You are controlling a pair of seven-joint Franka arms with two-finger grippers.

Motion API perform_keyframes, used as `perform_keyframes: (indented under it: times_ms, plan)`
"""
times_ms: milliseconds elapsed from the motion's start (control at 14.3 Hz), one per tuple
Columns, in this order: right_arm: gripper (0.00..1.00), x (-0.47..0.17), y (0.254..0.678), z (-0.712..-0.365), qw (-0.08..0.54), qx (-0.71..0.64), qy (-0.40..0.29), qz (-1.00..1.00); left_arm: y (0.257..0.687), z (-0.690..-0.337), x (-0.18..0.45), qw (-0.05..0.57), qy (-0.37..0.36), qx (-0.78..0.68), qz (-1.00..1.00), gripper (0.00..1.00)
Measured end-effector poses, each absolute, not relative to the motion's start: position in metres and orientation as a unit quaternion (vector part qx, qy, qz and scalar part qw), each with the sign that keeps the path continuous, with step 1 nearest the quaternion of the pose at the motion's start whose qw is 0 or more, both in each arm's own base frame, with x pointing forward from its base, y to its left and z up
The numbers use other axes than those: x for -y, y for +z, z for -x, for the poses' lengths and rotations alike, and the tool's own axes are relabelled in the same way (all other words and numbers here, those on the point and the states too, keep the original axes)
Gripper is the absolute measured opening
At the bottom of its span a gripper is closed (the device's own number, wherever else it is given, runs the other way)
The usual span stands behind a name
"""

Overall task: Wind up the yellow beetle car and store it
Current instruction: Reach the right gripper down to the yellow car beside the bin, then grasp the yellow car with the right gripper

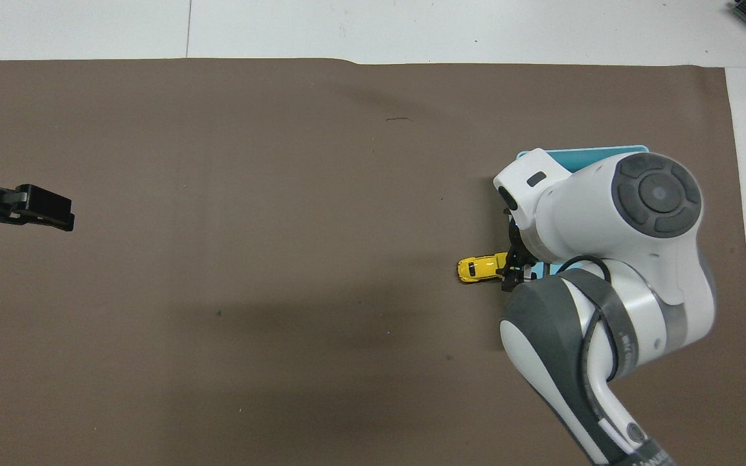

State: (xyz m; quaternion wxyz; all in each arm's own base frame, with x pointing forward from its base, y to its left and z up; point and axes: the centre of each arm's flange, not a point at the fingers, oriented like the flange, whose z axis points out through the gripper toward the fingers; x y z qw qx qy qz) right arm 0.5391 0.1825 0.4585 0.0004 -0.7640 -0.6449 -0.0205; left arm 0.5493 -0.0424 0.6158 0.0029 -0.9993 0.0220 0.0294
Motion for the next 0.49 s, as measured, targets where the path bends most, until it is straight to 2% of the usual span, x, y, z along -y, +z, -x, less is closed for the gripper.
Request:
perform_keyframes:
  times_ms: [491]
  plan:
    - [1.0, -0.169, 0.424, -0.531, 0.002, 0.68, -0.008, 0.733, 0.616, -0.549, 0.042, 0.003, 0.029, -0.022, 0.999, 1.0]
